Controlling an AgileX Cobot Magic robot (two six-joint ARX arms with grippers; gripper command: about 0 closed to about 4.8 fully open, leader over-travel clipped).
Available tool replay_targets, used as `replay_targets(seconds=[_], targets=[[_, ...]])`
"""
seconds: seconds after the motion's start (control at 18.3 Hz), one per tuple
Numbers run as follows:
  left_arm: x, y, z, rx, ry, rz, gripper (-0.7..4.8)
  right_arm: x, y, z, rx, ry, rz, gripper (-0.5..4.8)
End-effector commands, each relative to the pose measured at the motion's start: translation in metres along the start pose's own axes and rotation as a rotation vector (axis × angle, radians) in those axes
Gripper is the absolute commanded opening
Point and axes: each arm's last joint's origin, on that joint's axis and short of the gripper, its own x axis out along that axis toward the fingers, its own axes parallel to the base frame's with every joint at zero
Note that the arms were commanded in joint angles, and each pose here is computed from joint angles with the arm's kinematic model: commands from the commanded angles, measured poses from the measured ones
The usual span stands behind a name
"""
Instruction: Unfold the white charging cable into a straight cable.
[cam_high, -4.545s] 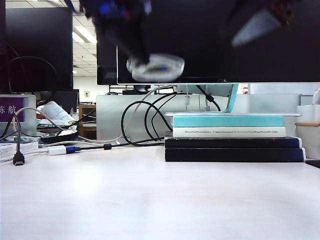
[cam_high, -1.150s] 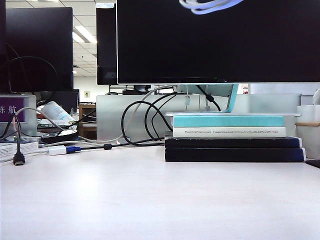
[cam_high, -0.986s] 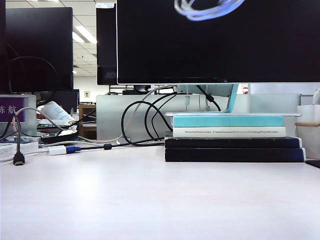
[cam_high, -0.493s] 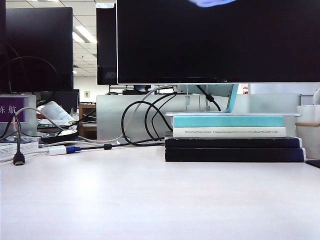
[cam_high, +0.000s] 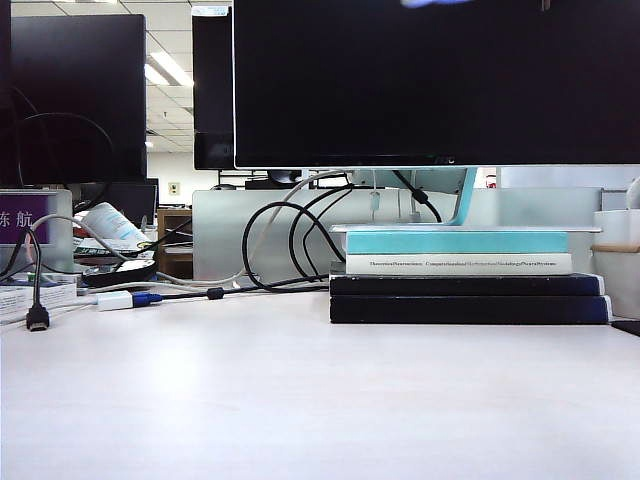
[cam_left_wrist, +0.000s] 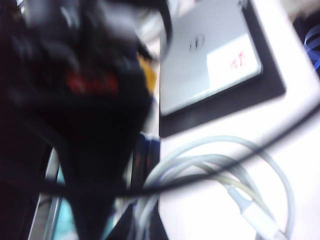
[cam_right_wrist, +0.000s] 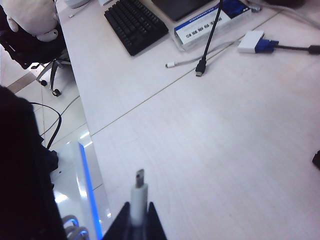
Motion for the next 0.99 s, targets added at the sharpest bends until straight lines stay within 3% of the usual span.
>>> replay_targets(seconds=[0.05,0.27,0.49,0.6,0.82,0.93,0.99], targets=[[-0.003,-0.003,-0.001,0.000,0.028,-0.033,-0.04,-0.001,-0.001,0.008,-0.068,-0.048,-0.030,-0.05],[-0.029,-0.001,0.006,-0.023,0.016,-0.008,-0.04,-0.002,-0.004,0.010,-0.099,-0.051,-0.141,-0.05],[-0.059,-0.001,0.012,-0.088,0.004,0.026,-0.04,-0.002,-0.005,0.013,-0.141,-0.072,-0.175,-0.05],[-0.064,-0.005,0.008,-0.117,0.073,0.016,-0.04,-0.002,-0.005,0.014,-0.145,-0.076,-0.176,-0.05],[-0.070,-0.010,-0.004,-0.123,0.344,0.090,-0.04,-0.002,-0.005,0.013,-0.142,-0.072,-0.193,-0.05],[-0.082,-0.010,-0.004,-0.120,0.382,0.137,-0.04,-0.002,-0.006,0.013,-0.140,-0.067,-0.227,-0.05],[-0.095,-0.009,0.000,-0.124,0.345,0.167,-0.04,-0.003,-0.007,0.013,-0.139,-0.065,-0.258,-0.05]])
